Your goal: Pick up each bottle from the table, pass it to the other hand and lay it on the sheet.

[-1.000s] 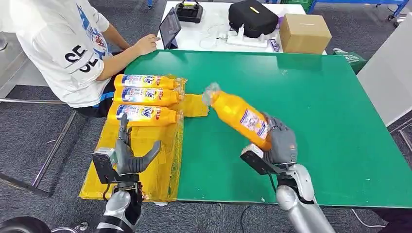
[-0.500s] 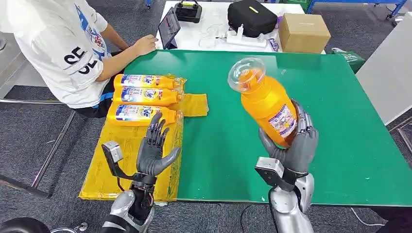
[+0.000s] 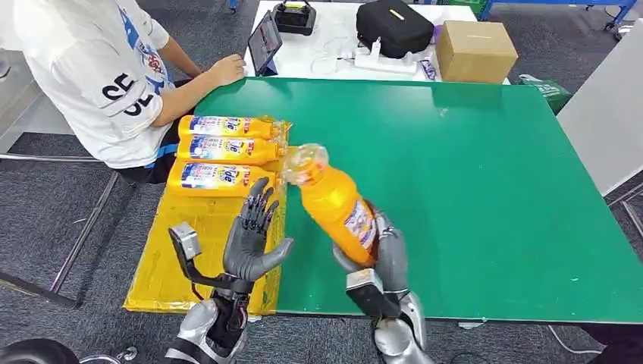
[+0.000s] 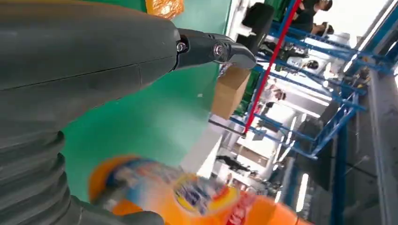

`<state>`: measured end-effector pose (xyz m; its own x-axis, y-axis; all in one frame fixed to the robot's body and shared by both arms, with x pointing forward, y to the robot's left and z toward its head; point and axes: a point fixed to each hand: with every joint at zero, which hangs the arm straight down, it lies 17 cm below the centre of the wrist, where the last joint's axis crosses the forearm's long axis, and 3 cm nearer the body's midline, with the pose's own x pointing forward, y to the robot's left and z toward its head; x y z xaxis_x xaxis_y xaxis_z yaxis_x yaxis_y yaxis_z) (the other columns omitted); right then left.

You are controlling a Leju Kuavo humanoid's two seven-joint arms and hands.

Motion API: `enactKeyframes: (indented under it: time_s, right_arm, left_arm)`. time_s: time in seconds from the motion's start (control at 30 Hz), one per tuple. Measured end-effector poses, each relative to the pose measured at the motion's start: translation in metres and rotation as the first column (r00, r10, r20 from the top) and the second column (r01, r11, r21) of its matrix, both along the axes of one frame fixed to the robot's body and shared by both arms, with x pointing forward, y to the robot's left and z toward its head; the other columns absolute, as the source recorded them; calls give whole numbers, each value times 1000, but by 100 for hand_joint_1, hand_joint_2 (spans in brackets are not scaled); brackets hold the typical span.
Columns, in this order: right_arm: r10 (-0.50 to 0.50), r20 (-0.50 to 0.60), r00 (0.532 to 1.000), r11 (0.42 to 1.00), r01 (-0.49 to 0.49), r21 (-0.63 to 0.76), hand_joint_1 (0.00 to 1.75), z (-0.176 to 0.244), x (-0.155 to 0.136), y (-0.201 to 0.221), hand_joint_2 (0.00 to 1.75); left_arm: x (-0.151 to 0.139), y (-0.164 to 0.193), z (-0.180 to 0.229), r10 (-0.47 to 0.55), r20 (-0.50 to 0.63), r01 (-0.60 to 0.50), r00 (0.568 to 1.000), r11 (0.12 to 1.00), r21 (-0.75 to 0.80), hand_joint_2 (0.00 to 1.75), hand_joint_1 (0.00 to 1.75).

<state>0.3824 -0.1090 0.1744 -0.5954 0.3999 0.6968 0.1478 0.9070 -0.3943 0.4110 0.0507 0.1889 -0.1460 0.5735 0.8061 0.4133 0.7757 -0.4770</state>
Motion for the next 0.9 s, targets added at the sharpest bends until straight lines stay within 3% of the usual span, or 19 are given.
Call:
enactKeyframes:
  time_s: [0.3,0.5,0.9]
  right_arm:
    - [117,-81,990,993,-119,-13,175,-23,-6,52,175]
    - [186,-142,972,981,-192,-26,175,-38,-4,78,175]
    - [247,-241,939,954,-279,-109,175,-68,-1,112,175]
  left_arm:
    - [-9,-17,-7,-68,-21,68,997,998,-17,175,0]
    - [-19,-31,-15,-179,-64,173,982,981,-89,175,0]
    - [-18,-28,-37,-173,-94,171,980,985,-23,175,0]
